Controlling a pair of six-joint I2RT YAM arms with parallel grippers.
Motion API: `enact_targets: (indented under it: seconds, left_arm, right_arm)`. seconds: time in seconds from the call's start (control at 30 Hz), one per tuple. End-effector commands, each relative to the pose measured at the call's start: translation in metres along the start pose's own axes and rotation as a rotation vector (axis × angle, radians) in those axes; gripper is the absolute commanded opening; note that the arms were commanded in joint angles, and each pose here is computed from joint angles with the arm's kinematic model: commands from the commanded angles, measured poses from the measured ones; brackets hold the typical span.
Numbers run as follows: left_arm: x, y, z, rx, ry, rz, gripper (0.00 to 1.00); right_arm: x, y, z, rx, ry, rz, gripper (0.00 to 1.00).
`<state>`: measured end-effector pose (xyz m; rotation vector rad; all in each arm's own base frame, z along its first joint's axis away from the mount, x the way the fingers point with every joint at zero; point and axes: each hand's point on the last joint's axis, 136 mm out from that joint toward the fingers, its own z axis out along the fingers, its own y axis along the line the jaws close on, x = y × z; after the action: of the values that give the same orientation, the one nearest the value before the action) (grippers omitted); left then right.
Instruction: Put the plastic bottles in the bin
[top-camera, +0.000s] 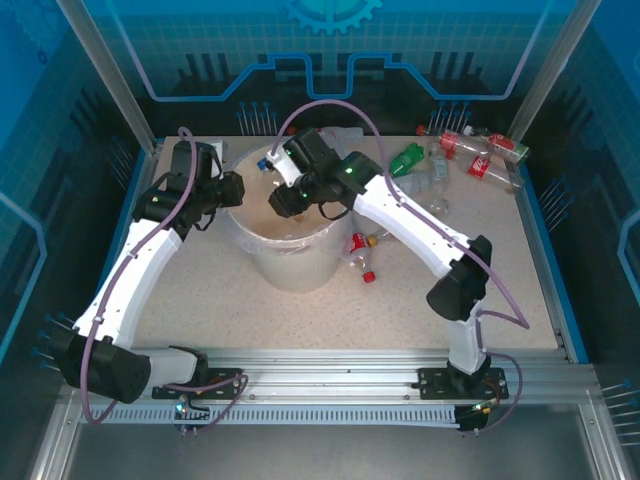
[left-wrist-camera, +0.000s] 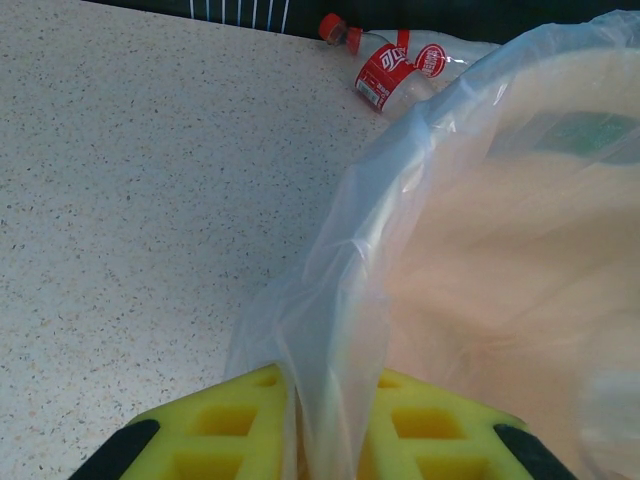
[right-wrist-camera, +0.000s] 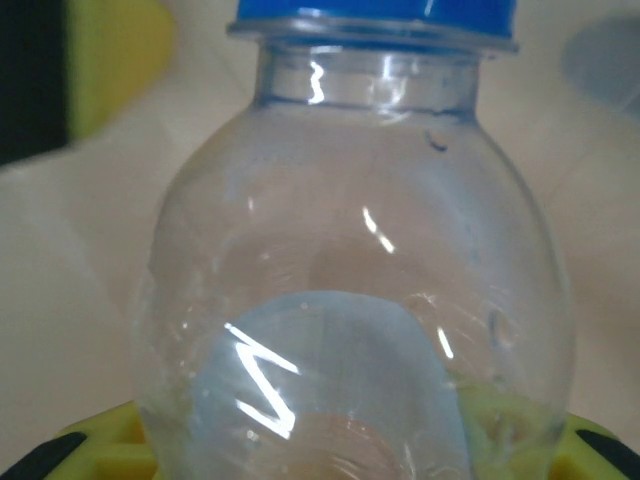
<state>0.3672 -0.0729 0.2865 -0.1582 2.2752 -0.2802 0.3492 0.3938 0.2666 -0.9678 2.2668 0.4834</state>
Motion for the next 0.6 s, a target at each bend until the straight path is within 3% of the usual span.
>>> enact_targets:
  seconds: [0.0, 0.27, 0.57]
  left_arm:
    - [0.003, -0.004, 0.001, 0.004, 0.025, 0.004, 0.2]
    - [0.003, -0.005, 0.004, 0.003, 0.013, 0.004, 0.18]
    - [0.003, -0.005, 0.006, -0.003, 0.012, 0.004, 0.17]
  right_arm:
    - [0.024, 0.003, 0.022, -0.003, 0.086, -0.009, 0.38]
    - [0.066, 0.001, 0.069, 0.005, 0.193, -0.003, 0.39]
    - [0.086, -0.002, 0.085, 0.013, 0.236, -0.009, 0.6]
